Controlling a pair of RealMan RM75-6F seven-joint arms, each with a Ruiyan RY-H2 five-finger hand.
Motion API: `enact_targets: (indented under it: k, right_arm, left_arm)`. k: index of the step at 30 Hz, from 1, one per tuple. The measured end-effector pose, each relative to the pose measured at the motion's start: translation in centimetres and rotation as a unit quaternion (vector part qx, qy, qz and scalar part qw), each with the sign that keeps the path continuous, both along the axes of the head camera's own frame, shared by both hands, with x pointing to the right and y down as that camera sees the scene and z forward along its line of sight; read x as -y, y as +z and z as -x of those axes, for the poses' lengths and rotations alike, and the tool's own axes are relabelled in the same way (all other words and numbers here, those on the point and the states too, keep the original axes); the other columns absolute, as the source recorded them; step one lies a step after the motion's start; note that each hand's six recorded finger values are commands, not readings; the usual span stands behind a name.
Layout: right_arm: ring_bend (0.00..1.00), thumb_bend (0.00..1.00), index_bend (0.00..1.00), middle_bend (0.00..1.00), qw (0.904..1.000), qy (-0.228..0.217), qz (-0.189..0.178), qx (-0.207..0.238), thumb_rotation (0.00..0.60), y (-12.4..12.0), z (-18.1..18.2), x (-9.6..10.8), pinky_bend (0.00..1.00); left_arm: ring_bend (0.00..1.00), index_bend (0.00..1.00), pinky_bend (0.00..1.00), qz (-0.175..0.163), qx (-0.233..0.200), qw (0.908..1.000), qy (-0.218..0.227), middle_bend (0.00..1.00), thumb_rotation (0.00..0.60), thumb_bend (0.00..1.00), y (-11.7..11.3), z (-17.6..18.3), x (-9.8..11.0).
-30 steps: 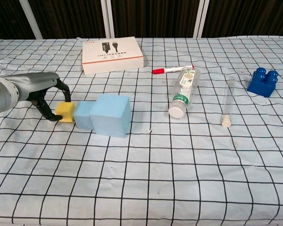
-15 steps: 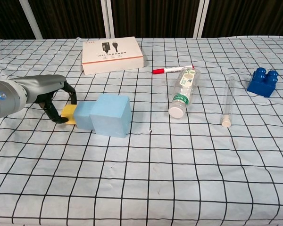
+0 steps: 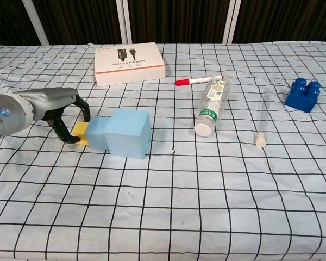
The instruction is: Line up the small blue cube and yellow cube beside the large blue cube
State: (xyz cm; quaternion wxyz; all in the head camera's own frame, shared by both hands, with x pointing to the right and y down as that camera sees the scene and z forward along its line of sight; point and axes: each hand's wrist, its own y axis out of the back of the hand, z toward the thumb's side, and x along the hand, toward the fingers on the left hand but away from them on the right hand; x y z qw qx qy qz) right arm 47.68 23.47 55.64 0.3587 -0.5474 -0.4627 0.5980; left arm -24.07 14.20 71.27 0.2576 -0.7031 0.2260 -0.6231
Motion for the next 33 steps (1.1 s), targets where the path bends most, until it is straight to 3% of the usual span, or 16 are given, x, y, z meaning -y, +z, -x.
enact_targets:
  k: [8,21,27,33]
  right_arm:
    - [0.0,0.2,0.01,0.06,1.0,0.0,0.0,0.0,0.6,0.0,0.0,0.0,0.11]
    - [0.0,0.2,0.01,0.06,1.0,0.0,0.0,-0.002,0.6,0.0,0.0,0.0,0.11]
    - [0.0,0.2,0.01,0.06,1.0,0.001,0.0,-0.002,0.6,0.0,-0.1,0.0,0.11]
    - [0.0,0.2,0.01,0.06,1.0,0.001,0.0,-0.004,0.6,-0.1,-0.1,0.0,0.11]
  left_arm:
    - [0.0,0.4,0.0,0.001,-0.001,1.0,0.001,0.18,0.6,0.31,0.0,-0.1,-0.1]
    - [0.0,0.27,0.0,-0.003,0.001,1.0,0.004,0.15,0.6,0.22,-0.8,0.1,-0.1]
    - [0.0,0.25,0.0,-0.026,-0.005,0.9996,0.007,0.14,0.6,0.21,-3.1,0.9,0.0]
    - [0.0,0.25,0.0,-0.087,-0.02,0.9959,0.013,0.14,0.6,0.21,-5.9,2.9,0.2]
